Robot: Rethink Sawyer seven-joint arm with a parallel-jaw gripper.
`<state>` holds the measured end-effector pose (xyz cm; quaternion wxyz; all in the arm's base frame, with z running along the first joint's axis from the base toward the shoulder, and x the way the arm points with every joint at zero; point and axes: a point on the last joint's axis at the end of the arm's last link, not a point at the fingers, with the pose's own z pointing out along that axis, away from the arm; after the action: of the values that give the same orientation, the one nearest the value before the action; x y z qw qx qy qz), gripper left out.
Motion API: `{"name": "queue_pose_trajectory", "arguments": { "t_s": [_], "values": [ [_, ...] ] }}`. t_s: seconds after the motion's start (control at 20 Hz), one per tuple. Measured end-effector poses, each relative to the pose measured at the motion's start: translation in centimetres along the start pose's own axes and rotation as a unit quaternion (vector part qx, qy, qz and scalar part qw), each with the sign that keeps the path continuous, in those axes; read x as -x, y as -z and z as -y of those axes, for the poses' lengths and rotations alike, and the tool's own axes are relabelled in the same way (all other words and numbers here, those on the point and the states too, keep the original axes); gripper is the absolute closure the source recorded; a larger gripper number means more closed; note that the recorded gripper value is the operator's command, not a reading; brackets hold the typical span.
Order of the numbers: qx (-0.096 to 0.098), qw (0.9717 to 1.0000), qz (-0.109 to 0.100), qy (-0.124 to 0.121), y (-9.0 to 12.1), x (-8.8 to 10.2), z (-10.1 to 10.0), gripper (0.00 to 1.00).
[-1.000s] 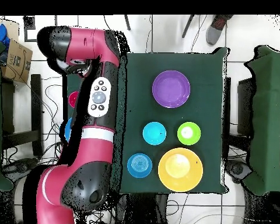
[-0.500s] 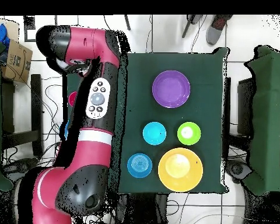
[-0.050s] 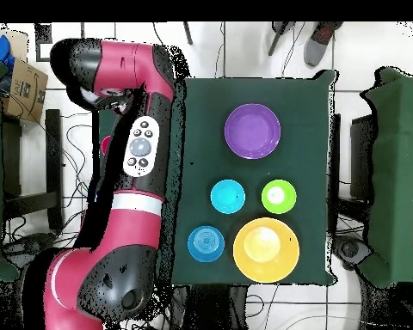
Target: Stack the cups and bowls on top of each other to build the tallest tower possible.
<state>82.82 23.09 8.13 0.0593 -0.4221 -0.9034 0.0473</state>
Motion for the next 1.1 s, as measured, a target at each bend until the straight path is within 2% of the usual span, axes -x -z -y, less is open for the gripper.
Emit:
{"name": "queue_pose_trajectory", "arguments": {
  "t_s": [1.1],
  "values": [
    [0.011, 0.9998, 0.018, 0.006, -0.72, -0.90, -0.69, 0.00]
  ]
}}
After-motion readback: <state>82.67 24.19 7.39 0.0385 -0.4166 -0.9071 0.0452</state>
